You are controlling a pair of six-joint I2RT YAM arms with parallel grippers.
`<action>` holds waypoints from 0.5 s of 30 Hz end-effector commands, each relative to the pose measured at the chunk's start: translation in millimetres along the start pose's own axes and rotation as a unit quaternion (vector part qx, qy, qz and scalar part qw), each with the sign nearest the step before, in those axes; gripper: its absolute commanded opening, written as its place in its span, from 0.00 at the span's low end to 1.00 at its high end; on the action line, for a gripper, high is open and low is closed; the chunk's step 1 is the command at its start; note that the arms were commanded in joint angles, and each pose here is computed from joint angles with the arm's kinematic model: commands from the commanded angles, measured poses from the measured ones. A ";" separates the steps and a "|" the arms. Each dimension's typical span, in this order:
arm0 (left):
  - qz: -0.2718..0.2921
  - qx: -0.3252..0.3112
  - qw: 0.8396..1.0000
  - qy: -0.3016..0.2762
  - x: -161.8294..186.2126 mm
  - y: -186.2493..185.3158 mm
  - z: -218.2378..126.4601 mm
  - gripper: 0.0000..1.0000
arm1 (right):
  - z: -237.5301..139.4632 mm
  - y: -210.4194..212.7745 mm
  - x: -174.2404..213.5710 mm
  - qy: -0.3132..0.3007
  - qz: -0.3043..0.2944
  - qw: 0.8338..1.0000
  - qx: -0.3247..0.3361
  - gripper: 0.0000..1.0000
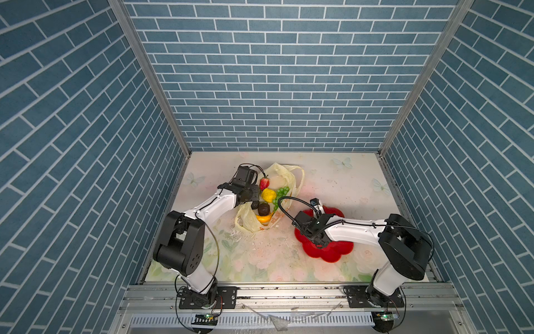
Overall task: Take the fake fruits out of the plastic bag
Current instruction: 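Lower the green bumpy fruit into the red plate and open the right gripper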
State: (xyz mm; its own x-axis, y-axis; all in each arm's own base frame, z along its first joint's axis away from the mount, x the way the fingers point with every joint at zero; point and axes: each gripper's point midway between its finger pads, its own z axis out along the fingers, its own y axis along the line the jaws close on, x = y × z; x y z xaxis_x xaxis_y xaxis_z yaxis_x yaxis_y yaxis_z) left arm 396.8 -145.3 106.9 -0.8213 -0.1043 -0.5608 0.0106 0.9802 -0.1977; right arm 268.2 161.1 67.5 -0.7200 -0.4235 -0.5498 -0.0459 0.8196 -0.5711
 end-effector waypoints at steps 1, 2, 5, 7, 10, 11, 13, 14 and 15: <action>0.003 -0.003 1.000 -0.005 -0.4 4.0 -3.9 0.00 | 4.9 -7.3 12.3 0.003 0.005 1.000 0.030 0.64; 0.003 -0.004 1.000 -0.005 -0.4 4.5 -3.6 0.00 | 5.6 -6.7 13.3 0.003 0.002 1.000 0.031 0.65; 0.004 -0.004 1.000 -0.005 -0.3 4.4 -2.9 0.00 | 6.0 -4.0 14.8 0.003 -0.003 0.999 0.031 0.68; 0.004 -0.005 1.000 -0.004 -0.3 5.2 -2.6 0.00 | 6.0 -1.3 15.6 0.004 -0.009 0.999 0.030 0.72; 0.001 -0.005 1.000 -0.011 -2.5 5.9 -5.2 0.00 | 5.0 2.8 15.6 0.007 -0.019 0.999 0.031 0.75; 0.000 -0.006 1.000 -0.015 -3.9 6.6 -7.0 0.00 | 3.8 4.1 15.2 0.006 -0.022 0.999 0.031 0.77; -0.001 -0.008 1.000 -0.020 -5.5 8.2 -9.2 0.00 | 3.0 6.2 15.5 0.008 -0.029 0.999 0.031 0.78; -0.001 -0.009 1.000 -0.022 -5.7 9.0 -10.1 0.00 | 2.4 7.3 15.1 0.008 -0.031 0.999 0.031 0.79; -0.002 -0.010 1.000 -0.024 -6.2 9.8 -10.7 0.00 | 1.6 8.4 15.2 0.007 -0.035 0.999 0.031 0.80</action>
State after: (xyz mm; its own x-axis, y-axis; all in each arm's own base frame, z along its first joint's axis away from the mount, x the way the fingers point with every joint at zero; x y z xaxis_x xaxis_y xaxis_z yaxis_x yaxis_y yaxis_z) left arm 394.9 -141.8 106.9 -0.8173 -0.1087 -0.5658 0.0049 0.9807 -0.1954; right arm 260.5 160.3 52.7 -0.7236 -0.4728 -0.5028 -0.0664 0.7728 -0.6312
